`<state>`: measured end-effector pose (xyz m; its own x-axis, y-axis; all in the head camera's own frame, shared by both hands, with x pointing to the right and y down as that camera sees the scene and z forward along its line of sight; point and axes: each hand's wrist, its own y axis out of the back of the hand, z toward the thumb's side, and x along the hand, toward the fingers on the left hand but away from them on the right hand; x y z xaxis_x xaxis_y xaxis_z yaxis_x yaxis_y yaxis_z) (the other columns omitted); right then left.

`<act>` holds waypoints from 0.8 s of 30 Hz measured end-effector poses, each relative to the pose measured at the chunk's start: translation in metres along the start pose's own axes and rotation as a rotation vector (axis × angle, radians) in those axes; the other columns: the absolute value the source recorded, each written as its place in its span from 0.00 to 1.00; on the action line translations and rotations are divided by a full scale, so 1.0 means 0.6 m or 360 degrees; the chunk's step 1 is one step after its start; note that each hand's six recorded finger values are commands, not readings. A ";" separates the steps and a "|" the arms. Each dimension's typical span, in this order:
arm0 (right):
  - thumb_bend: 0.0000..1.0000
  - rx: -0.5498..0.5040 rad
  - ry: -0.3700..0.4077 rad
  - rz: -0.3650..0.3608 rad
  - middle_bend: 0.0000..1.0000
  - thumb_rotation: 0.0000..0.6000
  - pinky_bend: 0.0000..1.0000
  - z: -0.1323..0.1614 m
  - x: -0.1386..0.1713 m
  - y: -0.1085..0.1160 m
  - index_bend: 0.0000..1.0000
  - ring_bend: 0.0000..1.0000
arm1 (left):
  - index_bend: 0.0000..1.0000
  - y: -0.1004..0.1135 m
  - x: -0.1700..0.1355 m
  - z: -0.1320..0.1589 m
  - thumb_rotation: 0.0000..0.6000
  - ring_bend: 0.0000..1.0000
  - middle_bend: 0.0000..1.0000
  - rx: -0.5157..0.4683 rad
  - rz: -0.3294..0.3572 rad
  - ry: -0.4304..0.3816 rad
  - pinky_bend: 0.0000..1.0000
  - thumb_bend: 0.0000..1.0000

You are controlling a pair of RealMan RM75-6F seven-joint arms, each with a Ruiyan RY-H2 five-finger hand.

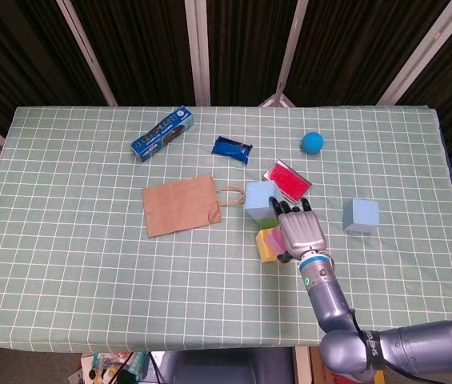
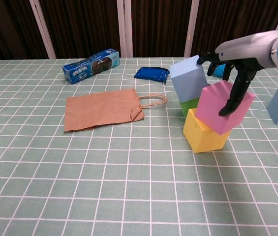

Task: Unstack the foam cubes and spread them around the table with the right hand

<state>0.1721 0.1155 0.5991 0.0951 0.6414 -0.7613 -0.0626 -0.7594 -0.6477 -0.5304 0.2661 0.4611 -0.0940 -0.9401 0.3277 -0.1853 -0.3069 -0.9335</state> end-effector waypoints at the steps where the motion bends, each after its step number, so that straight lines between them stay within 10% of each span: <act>1: 0.17 -0.0002 -0.0002 -0.0002 0.15 1.00 0.00 -0.001 -0.001 0.000 0.00 0.23 | 0.14 0.000 0.000 0.000 1.00 0.00 0.00 0.0001 0.0000 0.0001 0.02 0.32; 24: 0.17 0.0051 -0.0092 0.0023 0.15 1.00 0.00 -0.030 -0.010 -0.016 0.00 0.33 | 0.14 0.002 0.000 -0.001 1.00 0.00 0.00 -0.0004 0.0011 0.0008 0.02 0.32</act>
<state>0.1901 0.1167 0.6104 0.0365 0.6363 -0.7706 -0.0956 -0.7653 -0.6365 -0.5314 0.2659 0.4598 -0.1004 -0.9414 0.3221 -0.1871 -0.3001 -0.9354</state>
